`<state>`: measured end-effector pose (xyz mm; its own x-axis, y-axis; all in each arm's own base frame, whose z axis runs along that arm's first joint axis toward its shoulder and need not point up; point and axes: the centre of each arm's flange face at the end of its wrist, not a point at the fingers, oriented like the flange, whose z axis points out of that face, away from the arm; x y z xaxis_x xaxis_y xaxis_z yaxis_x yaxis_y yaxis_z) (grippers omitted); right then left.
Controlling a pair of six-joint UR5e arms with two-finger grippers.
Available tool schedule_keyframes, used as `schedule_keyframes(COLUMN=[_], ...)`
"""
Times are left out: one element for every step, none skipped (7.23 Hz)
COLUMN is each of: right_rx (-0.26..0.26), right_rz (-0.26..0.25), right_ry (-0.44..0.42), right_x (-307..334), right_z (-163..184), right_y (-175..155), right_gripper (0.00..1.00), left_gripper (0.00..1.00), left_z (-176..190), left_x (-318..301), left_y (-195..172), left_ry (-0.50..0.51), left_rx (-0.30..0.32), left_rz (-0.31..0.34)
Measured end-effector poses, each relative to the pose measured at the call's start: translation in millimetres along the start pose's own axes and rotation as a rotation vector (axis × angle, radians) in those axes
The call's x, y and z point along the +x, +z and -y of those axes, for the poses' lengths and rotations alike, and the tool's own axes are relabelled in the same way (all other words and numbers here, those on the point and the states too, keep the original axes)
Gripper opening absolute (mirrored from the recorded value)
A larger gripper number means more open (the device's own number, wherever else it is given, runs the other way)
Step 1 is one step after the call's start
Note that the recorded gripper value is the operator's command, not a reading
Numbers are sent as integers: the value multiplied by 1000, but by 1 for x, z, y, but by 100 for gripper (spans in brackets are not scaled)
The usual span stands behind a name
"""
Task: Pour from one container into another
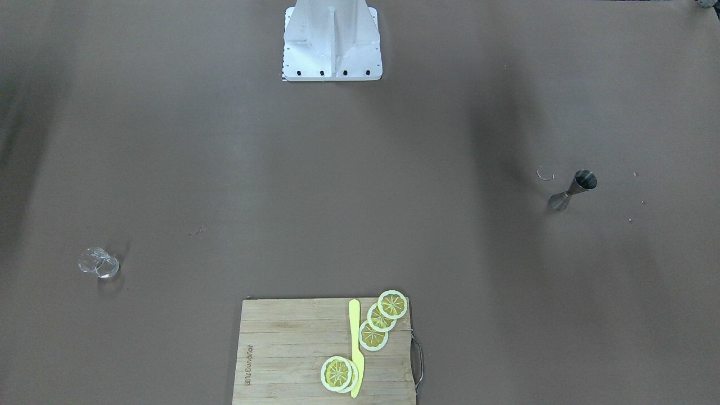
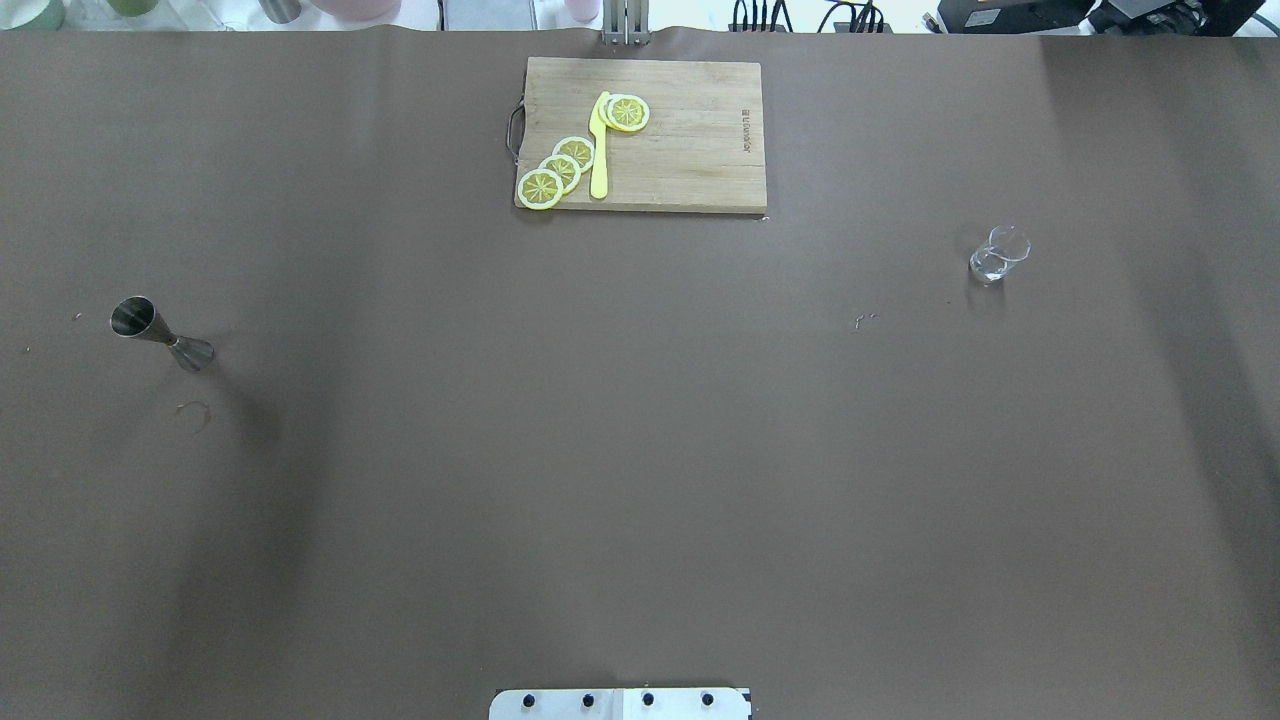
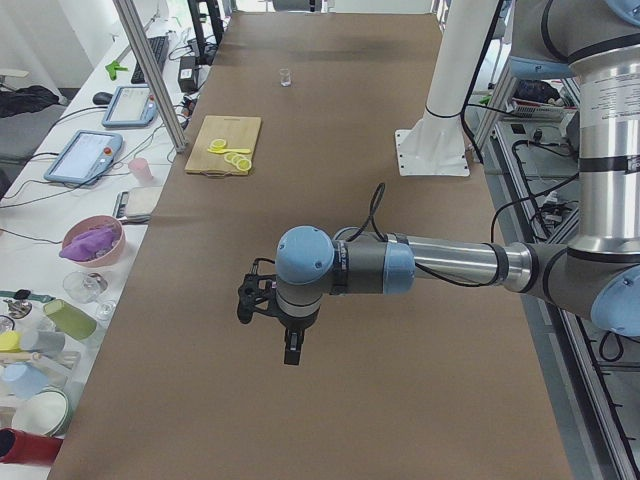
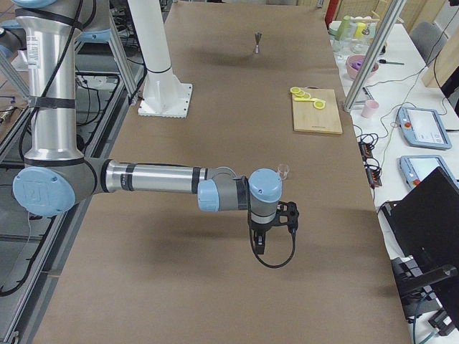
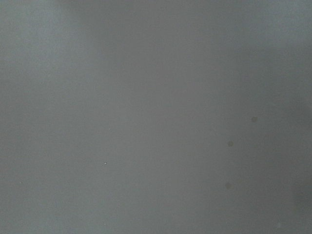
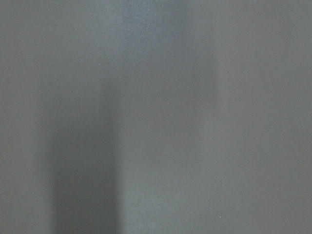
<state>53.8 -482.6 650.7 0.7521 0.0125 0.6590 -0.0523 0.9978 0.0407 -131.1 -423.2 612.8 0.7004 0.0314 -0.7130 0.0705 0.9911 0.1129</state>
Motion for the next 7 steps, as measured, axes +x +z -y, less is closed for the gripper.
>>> schedule_keyframes(right_rx=[6,16,22,25,28,28,37], right_rz=[1,10,21,28,39,53,61], right_ry=[-2,-10,-16,-21,-26,-31,-39], right_x=[-2,-7,-11,-13,-16,-17,-16], right_z=[-2,-2,-2,-3,-4,-8,-12], right_y=[-3,-9,-13,-15,-17,-17,-16], right_gripper=[100,100,100,100,100,100,100], left_gripper=[98,98,98,98,98,98,98], left_z=[0,0,0,0,0,0,1], left_x=[0,0,1,2,3,4,6], left_y=[0,-1,-2,-3,-3,-4,-6], left_ry=[0,0,3,5,6,8,15], left_rx=[0,1,3,6,7,10,16], left_rz=[0,1,1,1,1,1,2])
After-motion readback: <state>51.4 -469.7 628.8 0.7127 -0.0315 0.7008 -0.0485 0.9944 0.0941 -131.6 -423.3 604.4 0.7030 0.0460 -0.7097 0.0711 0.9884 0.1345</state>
